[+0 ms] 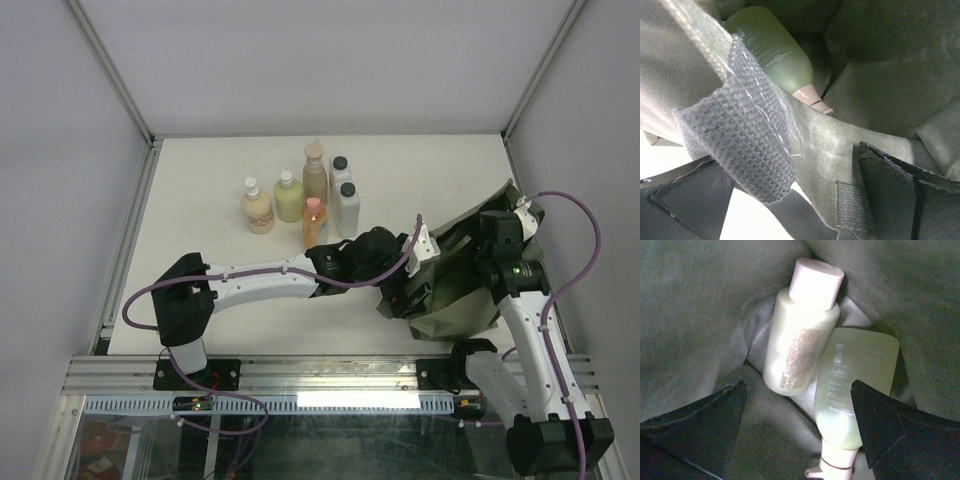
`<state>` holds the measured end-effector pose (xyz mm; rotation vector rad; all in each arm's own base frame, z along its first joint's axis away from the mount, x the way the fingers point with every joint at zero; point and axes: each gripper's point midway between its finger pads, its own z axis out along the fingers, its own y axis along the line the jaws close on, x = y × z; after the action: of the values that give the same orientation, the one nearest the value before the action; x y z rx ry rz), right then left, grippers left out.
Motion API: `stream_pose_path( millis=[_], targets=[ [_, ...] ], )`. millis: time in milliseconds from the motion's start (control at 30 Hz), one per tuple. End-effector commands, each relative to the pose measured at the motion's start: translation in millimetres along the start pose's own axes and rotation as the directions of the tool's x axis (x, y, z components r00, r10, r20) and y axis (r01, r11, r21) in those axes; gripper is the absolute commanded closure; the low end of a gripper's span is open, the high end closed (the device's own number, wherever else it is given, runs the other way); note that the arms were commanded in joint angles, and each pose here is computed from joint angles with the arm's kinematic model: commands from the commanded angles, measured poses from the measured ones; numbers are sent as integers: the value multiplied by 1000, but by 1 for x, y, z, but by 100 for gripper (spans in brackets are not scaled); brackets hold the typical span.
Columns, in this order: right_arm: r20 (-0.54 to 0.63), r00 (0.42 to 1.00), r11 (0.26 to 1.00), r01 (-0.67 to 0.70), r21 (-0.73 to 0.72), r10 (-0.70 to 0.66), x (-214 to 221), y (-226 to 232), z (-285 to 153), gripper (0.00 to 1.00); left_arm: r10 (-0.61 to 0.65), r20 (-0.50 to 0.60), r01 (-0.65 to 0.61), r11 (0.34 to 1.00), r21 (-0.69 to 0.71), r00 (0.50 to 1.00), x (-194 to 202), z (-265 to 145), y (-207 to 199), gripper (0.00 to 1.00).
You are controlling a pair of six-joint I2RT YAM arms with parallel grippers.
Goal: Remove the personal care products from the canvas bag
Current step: Adjust the canvas bag at the center of the board.
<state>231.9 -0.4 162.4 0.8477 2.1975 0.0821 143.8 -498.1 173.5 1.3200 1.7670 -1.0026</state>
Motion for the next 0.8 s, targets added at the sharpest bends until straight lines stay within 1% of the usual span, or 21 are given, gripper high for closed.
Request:
stream_pose_path(
  millis=[0,67,100,167,267,300,400,500,633,700,767],
  targets=[
    [58,998,994,-25,-108,31,-21,22,16,13,58,-80,-52,997,65,995,22,8,-16,1],
    [97,994,998,-52,-44,56,-29,11,21,14,59,-74,-54,997,62,996,19,9,-15,1],
    [105,992,997,-69,-16,70,-33,6,22,18,62,-72,-58,997,51,995,18,8,-13,1],
    [126,991,998,-45,-32,49,-42,9,20,21,73,-64,-71,997,27,995,15,6,-10,1],
    [174,984,999,-43,-28,47,-54,8,18,22,91,-62,-90,996,17,994,13,4,-7,1],
    [168,984,998,-48,-27,52,-53,7,20,22,92,-63,-91,996,13,994,12,4,-6,1],
    [65,996,997,-67,-31,68,-34,8,25,24,92,-60,-92,996,9,994,5,2,-4,1],
    [-39,998,996,-53,-68,50,-12,13,23,24,67,-32,-68,997,-24,997,-16,-2,10,1],
    [-103,994,991,32,-129,-46,2,15,8,23,19,13,-19,999,-49,1000,-46,-14,29,1],
    [-119,985,975,96,-201,-122,6,22,-3,22,15,41,-13,998,-57,999,-62,-20,33,1],
    [-131,976,949,133,-284,-176,7,34,-13,21,15,65,-11,998,-62,998,-78,-27,34,1]
  ],
)
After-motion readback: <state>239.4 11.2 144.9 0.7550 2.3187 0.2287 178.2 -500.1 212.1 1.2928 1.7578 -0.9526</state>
